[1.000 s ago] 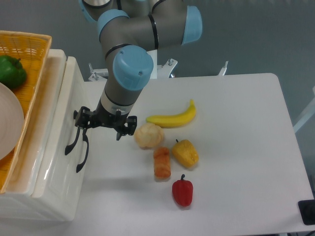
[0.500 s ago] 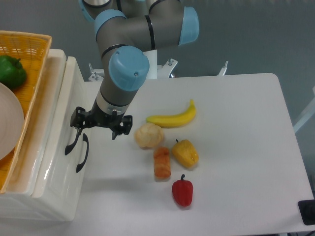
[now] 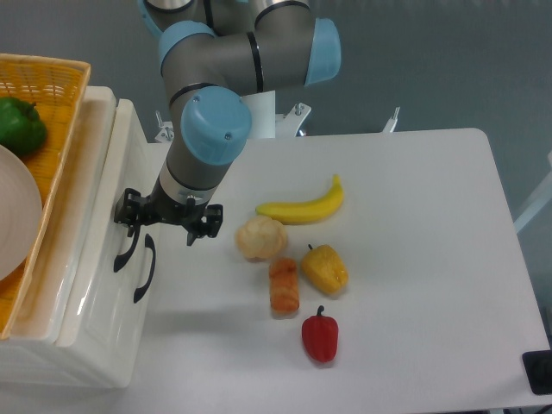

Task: Slide the top white drawer open

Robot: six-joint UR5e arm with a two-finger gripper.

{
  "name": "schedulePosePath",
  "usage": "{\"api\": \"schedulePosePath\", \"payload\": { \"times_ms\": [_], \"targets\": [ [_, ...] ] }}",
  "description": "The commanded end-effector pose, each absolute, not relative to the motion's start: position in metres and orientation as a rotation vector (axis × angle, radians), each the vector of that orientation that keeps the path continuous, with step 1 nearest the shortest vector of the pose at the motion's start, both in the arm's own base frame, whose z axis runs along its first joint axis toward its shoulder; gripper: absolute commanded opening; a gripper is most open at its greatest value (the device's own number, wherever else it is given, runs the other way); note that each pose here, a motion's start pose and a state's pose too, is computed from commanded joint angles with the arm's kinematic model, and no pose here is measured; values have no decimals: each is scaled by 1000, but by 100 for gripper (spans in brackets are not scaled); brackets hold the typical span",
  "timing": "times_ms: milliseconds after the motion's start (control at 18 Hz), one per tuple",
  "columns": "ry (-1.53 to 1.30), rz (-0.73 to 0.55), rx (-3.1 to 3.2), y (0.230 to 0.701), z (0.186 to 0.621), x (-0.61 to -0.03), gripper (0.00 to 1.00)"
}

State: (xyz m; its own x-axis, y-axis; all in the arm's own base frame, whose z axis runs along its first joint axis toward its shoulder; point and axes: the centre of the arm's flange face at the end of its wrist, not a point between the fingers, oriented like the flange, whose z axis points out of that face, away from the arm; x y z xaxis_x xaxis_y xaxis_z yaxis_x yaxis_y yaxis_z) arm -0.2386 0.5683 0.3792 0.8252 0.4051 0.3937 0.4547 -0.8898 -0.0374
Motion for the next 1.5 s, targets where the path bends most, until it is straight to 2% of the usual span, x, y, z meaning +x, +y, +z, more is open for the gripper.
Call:
{"api": "schedulePosePath", "payload": {
  "times_ms": [1500],
  "targets": [
    [-662,-570,-2903,574,369,-236,100]
  ]
}}
